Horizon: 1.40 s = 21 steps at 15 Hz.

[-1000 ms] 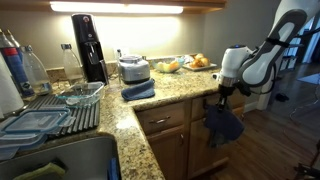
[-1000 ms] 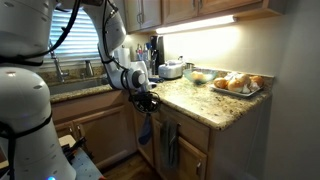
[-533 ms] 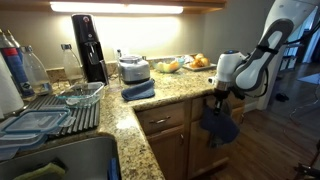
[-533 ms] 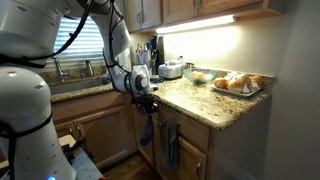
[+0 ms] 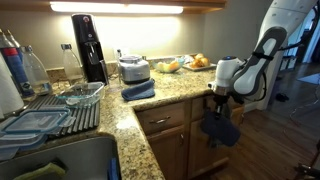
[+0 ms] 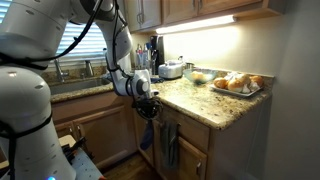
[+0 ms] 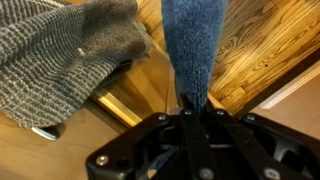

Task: Pick up the blue cloth on the right side of the counter, hang the cloth on the right drawer

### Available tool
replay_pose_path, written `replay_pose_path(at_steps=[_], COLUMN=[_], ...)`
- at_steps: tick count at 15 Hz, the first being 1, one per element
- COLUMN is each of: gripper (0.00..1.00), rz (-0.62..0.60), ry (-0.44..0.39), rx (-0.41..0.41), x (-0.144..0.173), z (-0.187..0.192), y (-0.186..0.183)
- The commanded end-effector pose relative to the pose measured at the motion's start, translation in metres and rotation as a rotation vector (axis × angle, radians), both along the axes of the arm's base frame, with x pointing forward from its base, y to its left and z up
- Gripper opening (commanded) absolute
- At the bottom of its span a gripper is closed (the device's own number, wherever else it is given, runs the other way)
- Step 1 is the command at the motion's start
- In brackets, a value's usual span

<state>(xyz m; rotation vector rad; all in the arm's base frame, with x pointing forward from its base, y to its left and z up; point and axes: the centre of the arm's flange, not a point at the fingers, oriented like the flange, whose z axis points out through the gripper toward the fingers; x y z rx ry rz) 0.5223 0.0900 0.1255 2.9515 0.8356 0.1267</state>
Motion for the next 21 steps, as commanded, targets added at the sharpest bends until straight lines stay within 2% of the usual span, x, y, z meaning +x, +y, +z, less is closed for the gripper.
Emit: replay_pose_path(at_steps=[1, 3, 4, 5, 11, 15, 21], gripper=[0.06, 0.06, 0.27, 0.36, 0.74, 0.98, 1.0], rz=[-0.004, -0.002, -0.002, -0.001, -0.003, -0.003, -0.072], ry=[-0.009, -0.008, -0.007, -0.005, -0.01, 0.009, 0.126], rx=[-0.005, -0.003, -0.003, -0.002, 0.006, 0.007, 0.066], x=[-0.002, 0.0, 0.0, 0.001, 0.001, -0.009, -0.035], z=[-0.003, -0.003, -0.004, -0.004, -0.001, 0.014, 0.056], y=[0.003, 0.006, 0.007, 0.007, 0.006, 0.007, 0.021])
